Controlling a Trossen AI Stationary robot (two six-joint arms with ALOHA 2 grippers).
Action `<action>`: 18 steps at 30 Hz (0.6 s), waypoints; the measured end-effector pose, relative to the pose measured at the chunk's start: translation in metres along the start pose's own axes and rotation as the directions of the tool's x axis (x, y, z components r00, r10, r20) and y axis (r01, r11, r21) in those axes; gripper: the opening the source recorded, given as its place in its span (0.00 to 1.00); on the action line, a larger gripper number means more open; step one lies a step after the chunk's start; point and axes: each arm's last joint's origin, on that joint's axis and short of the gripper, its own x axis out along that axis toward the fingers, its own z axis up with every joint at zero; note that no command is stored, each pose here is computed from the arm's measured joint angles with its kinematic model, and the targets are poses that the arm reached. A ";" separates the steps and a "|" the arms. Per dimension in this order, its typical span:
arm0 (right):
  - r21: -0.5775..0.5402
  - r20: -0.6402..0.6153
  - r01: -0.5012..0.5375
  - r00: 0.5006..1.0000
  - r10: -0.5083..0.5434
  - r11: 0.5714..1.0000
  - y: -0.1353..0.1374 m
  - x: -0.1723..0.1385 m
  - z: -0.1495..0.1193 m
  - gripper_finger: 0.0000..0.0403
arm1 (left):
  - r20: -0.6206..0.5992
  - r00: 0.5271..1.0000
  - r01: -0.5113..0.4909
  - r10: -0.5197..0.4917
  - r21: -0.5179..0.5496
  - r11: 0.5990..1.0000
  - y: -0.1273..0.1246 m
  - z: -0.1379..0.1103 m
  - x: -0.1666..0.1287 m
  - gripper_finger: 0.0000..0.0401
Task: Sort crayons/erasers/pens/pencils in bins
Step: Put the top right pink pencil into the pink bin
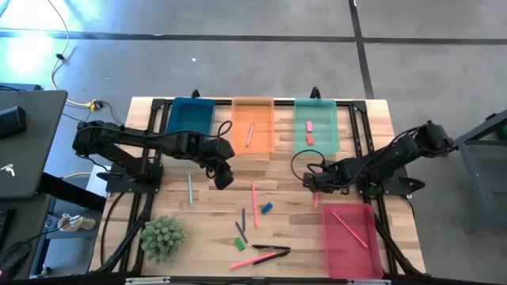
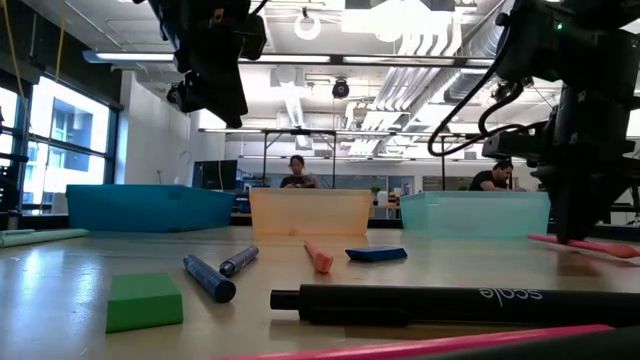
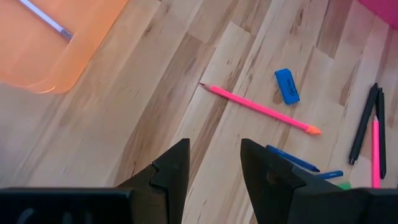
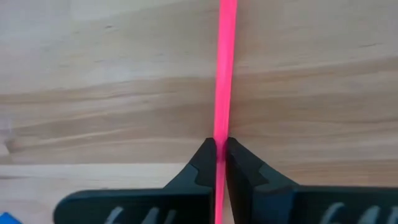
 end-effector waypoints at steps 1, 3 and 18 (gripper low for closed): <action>-0.001 -0.001 -0.005 1.000 0.005 1.000 0.000 0.000 0.000 0.00 | -0.001 1.000 0.000 0.000 0.000 1.000 0.000 0.000 -0.001 0.32; -0.006 0.005 -0.026 1.000 0.026 1.000 0.002 0.000 0.000 0.00 | 0.000 1.000 -0.003 0.003 -0.004 1.000 0.001 0.000 -0.002 0.32; -0.141 -0.029 -0.296 0.955 0.294 0.945 0.027 -0.005 -0.008 0.00 | 0.010 0.999 -0.041 0.041 -0.044 0.998 0.023 0.003 -0.020 0.32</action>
